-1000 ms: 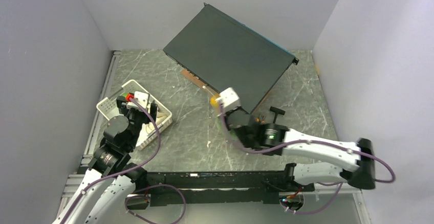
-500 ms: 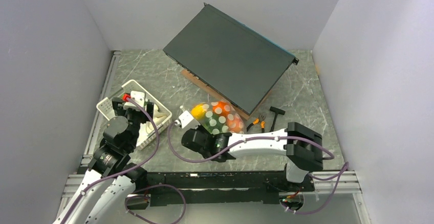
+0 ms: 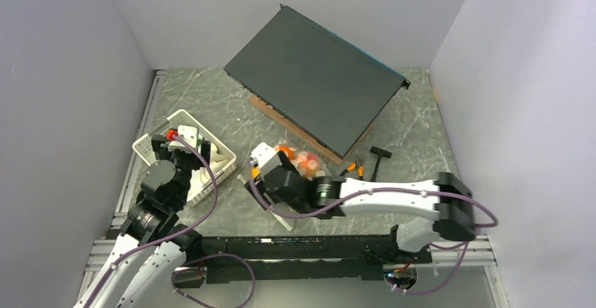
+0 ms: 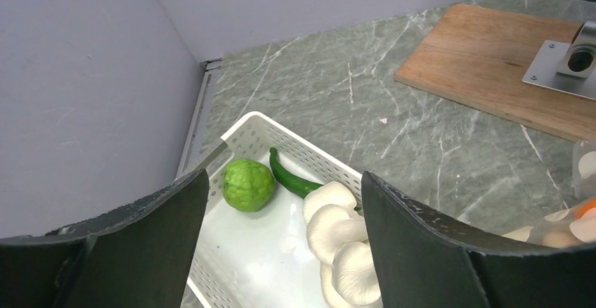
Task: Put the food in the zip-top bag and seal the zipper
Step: Place the zipper food storage bag at the center of the board, then reset both arms
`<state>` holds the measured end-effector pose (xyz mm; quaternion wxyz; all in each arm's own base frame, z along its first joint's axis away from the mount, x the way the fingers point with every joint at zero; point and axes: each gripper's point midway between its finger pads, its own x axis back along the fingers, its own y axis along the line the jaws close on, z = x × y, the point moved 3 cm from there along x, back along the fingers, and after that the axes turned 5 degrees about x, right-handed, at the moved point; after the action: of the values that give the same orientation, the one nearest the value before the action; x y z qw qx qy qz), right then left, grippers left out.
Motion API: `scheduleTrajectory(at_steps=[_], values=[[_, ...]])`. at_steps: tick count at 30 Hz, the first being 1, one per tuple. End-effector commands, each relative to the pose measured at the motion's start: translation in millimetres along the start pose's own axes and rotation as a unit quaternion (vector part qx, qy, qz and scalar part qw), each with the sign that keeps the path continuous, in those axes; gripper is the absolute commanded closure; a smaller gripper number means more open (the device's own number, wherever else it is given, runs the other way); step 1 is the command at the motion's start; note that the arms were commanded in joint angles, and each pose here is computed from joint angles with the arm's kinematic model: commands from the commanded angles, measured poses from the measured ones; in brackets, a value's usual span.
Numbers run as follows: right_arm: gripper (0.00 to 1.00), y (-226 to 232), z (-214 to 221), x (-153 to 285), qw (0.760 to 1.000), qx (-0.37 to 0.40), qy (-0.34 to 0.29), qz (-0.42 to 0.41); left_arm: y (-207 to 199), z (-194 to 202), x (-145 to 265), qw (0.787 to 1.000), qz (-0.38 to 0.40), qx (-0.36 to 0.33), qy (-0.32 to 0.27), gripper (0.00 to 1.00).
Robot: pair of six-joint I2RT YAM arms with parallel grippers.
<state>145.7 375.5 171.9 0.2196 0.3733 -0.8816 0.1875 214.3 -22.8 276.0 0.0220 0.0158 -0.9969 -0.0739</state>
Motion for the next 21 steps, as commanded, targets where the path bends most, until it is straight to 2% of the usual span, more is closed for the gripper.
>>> scheduleTrajectory(at_steps=[1,6,9,12,17,21], values=[[0.13,-27,-53,62,0.995,-0.044,-0.084,-0.015,1,-15,5,0.999,0.008,0.028,-0.026,0.15],[0.03,-75,-83,131,0.986,-0.072,-0.149,0.018,-3,-28,16,0.996,0.036,0.07,-0.041,0.14],[0.0,-110,-98,177,0.975,-0.089,-0.196,0.05,-1,-54,40,0.983,0.062,0.165,-0.053,0.12],[0.0,-147,-109,224,0.96,-0.111,-0.243,0.088,8,-86,73,0.963,0.095,0.234,-0.091,0.08],[0.0,-190,-119,276,0.932,-0.15,-0.301,0.136,29,-125,111,0.939,0.119,0.276,-0.169,0.06],[0.0,-203,-123,288,0.92,-0.167,-0.315,0.163,46,-136,127,0.935,0.099,0.282,-0.192,0.04]])
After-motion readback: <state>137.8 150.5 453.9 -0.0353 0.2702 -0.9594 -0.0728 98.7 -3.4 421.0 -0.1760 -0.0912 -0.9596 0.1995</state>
